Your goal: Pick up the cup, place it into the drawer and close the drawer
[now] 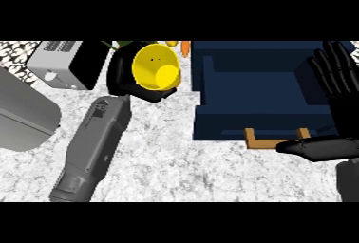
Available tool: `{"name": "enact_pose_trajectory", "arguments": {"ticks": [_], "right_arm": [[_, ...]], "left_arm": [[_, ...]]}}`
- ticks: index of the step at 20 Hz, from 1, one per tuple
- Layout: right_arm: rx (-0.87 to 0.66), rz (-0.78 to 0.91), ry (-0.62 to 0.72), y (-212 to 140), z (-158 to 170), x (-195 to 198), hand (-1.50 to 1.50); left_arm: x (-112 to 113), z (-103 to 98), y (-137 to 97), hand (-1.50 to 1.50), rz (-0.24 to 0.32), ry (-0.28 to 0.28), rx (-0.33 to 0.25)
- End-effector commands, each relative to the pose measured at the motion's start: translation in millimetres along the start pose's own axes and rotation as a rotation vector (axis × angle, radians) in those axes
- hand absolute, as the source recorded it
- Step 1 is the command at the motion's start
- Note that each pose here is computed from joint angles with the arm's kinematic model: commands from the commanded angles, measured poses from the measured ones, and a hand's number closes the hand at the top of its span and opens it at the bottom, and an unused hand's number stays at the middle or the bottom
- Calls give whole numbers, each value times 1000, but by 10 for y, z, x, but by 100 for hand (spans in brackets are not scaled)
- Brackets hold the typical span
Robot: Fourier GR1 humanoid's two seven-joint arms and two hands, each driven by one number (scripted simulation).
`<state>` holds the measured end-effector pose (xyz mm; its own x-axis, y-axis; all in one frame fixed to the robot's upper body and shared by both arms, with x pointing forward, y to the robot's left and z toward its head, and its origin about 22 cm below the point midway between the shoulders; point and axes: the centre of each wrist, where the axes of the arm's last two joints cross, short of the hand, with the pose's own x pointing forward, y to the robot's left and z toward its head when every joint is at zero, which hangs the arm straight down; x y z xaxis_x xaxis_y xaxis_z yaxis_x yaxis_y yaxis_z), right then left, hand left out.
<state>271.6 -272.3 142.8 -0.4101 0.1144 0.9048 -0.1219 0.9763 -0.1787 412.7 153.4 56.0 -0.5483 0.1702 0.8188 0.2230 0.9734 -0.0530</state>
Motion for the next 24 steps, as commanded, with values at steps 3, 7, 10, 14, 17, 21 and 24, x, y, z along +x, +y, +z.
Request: {"name": "enact_pose_trajectory", "arguments": {"ticks": [3, 7, 10, 14, 17, 21, 24], "right_arm": [[5, 5, -3, 59, -45, -67, -150], [3, 15, -5, -51, -66, -36, -150], [-1, 1, -24, -2, -143, 12, -150], [21, -17, -44, -33, -94, 87, -150], [41, -25, -53, 100, -121, 22, -150], [41, -13, -59, -116, -210, 0, -150], [88, -29, -76, 143, -217, 53, -150]], "left_arm": [[461, -593, -556, 150, -44, 5, -36], [639, -854, -844, 150, -86, 45, -47], [734, -1106, -1028, 150, -111, 132, -24], [635, -1098, -1176, 150, -183, 233, -21], [516, -1078, -1145, 150, -216, 293, -18], [401, -1001, -1142, 150, -249, 370, -66], [286, -891, -1123, 150, -303, 439, -124]]}}
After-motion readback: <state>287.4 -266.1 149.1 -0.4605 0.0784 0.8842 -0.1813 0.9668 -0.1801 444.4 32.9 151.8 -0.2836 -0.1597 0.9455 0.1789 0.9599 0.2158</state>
